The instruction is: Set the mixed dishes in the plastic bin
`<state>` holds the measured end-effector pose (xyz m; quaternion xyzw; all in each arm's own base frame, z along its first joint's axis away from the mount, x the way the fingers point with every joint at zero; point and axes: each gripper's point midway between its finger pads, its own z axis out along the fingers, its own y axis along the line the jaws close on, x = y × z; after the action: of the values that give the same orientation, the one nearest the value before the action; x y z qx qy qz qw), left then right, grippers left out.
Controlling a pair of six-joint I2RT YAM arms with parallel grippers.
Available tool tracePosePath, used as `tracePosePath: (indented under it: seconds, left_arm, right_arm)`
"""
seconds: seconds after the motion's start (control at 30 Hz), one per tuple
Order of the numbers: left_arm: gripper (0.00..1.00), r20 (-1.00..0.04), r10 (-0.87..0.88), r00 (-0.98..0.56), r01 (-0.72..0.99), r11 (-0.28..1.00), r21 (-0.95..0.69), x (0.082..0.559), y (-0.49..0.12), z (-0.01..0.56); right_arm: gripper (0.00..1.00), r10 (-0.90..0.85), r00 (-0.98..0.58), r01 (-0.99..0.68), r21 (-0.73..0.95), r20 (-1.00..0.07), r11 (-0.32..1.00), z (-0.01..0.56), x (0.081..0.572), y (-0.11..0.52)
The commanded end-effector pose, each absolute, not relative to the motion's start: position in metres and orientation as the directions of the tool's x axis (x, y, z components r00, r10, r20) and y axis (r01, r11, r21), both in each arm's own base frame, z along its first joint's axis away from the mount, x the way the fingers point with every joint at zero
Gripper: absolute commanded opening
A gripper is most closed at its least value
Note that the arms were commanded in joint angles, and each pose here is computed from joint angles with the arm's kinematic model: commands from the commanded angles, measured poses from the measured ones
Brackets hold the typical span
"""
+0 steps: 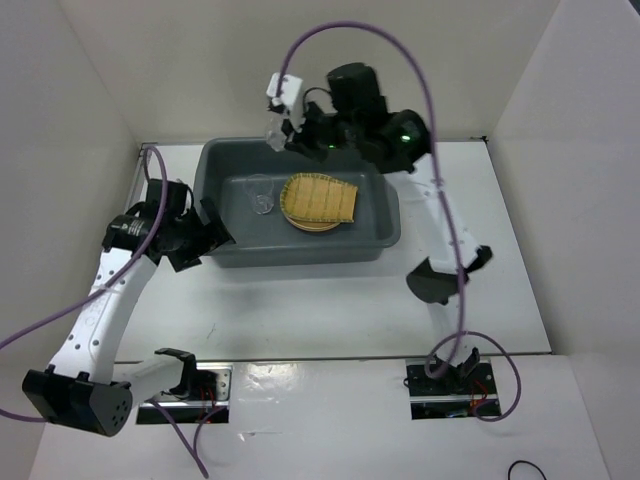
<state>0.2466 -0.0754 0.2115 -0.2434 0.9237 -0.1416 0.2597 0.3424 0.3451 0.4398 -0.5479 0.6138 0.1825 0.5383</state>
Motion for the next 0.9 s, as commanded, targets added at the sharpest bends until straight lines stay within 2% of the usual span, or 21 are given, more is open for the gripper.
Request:
tracePosePath:
  seconds: [0.0, 0.17, 0.2, 0.3, 0.53, 0.63, 0.87]
  left_arm:
    - [0.99, -0.46, -0.557, -0.691, -0.407, 0.826, -0.39, 0.234, -0.064, 0.234]
    - [0.99, -0.426, -0.594, -0.683, -0.45, 0.801, -0.396, 0.216, -0.062, 0.225]
    - [0.99, -0.426, -0.594, -0.683, -0.45, 0.801, -0.396, 0.216, -0.062, 0.225]
    - [0.99, -0.422, -0.601, -0.678, -0.456, 0.795, -0.4, 0.21, -0.062, 0.224]
    - [0.99, -0.404, -0.599, -0.691, -0.468, 0.797, -0.381, 0.202, -0.06, 0.212]
    - [0.99, -0.402, -0.591, -0.699, -0.465, 0.803, -0.372, 0.201, -0.06, 0.209]
    - [0.99, -0.399, -0.583, -0.708, -0.473, 0.811, -0.346, 0.199, -0.057, 0.197]
  right_arm:
    - [0.0, -0.634, -0.037, -0.956, -0.157, -0.773, 0.247, 0.312, 0.357, 0.384]
    - [0.0, -0.716, -0.028, -0.988, -0.09, -0.698, 0.126, 0.24, 0.324, 0.44]
    - [0.0, -0.736, -0.058, -0.99, -0.058, -0.674, 0.132, 0.218, 0.327, 0.444]
    - [0.0, -0.743, -0.075, -0.993, -0.017, -0.665, 0.116, 0.2, 0.319, 0.457]
    - [0.0, -0.817, -0.111, -0.988, -0.026, -0.566, 0.152, 0.129, 0.335, 0.462]
    - [0.01, -0.829, -0.107, -0.986, -0.049, -0.549, 0.16, 0.117, 0.339, 0.465]
    - [0.12, -0.834, -0.095, -0.974, -0.124, -0.544, 0.192, 0.111, 0.348, 0.471]
